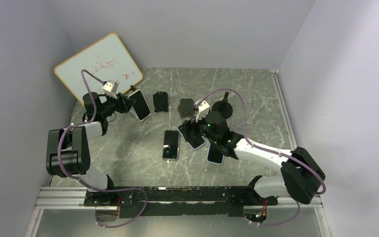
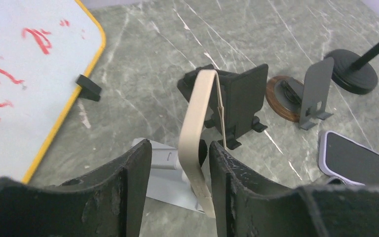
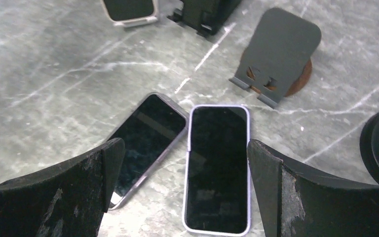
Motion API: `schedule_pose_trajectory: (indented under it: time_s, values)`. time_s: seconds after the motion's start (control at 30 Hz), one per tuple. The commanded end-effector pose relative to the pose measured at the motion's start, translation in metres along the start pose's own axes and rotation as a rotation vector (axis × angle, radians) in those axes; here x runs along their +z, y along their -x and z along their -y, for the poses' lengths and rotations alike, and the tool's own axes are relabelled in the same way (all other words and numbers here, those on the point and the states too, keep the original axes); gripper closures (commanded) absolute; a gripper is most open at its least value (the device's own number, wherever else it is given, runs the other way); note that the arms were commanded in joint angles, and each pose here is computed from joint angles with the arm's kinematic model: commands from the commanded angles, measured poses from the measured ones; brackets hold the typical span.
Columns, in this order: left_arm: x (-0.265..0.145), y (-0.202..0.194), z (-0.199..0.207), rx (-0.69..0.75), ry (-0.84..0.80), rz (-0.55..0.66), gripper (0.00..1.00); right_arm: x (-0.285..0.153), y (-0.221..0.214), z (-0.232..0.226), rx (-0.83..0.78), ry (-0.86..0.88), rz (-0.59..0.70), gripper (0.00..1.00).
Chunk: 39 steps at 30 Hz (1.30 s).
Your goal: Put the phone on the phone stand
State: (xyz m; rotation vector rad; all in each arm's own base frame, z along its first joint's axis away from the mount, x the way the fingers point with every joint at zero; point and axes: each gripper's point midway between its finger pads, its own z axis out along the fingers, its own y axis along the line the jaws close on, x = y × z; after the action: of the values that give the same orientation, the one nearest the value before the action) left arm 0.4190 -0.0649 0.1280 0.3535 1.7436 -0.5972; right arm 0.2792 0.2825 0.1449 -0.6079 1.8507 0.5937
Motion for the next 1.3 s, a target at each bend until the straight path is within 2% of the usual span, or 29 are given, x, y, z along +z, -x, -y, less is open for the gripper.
schedule_pose_trajectory:
  time_s: [0.0,0.23,0.3,0.37,0.53,0.77,0.9,1.03,1.27]
  values:
    - [-0.006,0.043,-0.004,0.079,0.076,0.075,0.47,0.009,-0.018,0.023,0.01,-0.125,-0.109,0.0]
    - [-0.029,0.104,-0.009,0.114,0.232,0.203,0.26,0.01,-0.07,0.039,-0.036,-0.191,-0.298,0.0]
    - [-0.039,0.117,-0.013,0.076,0.299,0.227,0.24,0.01,-0.077,0.036,-0.054,-0.166,-0.341,0.0]
    - [-0.046,0.129,-0.004,0.06,0.298,0.252,0.23,0.014,-0.082,0.034,-0.053,-0.158,-0.381,0.0]
    - [-0.048,0.144,0.045,0.074,0.243,0.265,0.2,0.017,-0.093,0.039,-0.062,-0.178,-0.429,0.0]
    - [-0.046,0.123,0.101,-0.032,0.107,0.21,0.2,0.02,-0.106,0.048,-0.089,-0.218,-0.493,0.0]
    - [-0.045,0.106,0.113,-0.066,0.121,0.167,0.18,0.022,-0.111,0.046,-0.099,-0.206,-0.521,0.0]
    - [-0.037,0.086,0.131,-0.122,0.084,0.11,0.06,0.022,-0.114,0.041,-0.077,-0.184,-0.526,0.0]
    - [-0.021,0.047,0.137,-0.216,0.113,0.044,0.07,0.021,-0.119,0.032,-0.075,-0.16,-0.541,0.0]
